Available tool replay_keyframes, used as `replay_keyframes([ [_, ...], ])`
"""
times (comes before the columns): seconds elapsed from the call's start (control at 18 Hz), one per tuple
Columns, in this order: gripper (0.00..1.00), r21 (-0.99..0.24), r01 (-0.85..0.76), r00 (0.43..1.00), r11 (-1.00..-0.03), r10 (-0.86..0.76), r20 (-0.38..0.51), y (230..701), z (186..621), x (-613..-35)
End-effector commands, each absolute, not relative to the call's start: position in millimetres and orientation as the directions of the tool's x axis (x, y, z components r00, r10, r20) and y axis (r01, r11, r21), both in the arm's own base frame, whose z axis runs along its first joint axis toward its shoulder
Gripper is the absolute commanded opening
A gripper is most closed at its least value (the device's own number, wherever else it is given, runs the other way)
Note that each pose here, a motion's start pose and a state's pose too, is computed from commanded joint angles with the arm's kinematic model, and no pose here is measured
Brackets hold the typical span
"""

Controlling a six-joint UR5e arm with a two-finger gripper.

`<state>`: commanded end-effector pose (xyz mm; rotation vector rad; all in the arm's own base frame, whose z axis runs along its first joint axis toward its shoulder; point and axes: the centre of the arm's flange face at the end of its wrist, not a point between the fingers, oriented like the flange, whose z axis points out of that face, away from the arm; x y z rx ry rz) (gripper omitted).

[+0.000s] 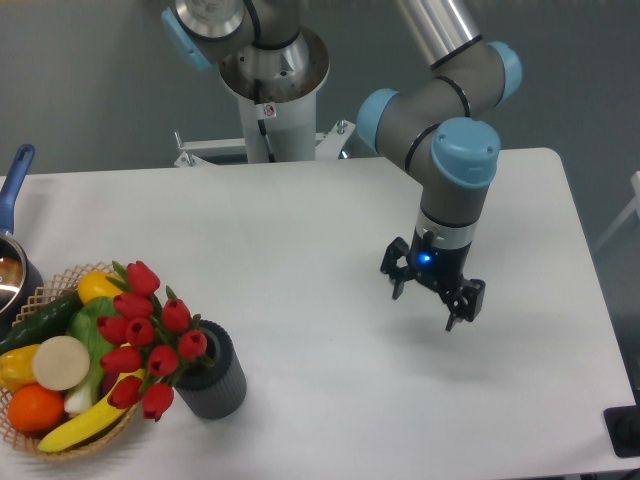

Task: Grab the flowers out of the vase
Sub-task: 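Move the open gripper toward the red tulips in the black vase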

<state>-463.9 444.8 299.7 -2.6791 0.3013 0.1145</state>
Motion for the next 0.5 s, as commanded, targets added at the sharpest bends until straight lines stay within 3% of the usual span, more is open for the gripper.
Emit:
replay_keyframes([
  [0.28,1.00,-0.701,-0.123,0.980,-0.702,-0.196,0.025,467.3,317.2,-448.5],
  [0.5,1.00,-0.744,-0.089,0.970,-0.663,-0.229,0.087,480.2,311.2,-425.7],
])
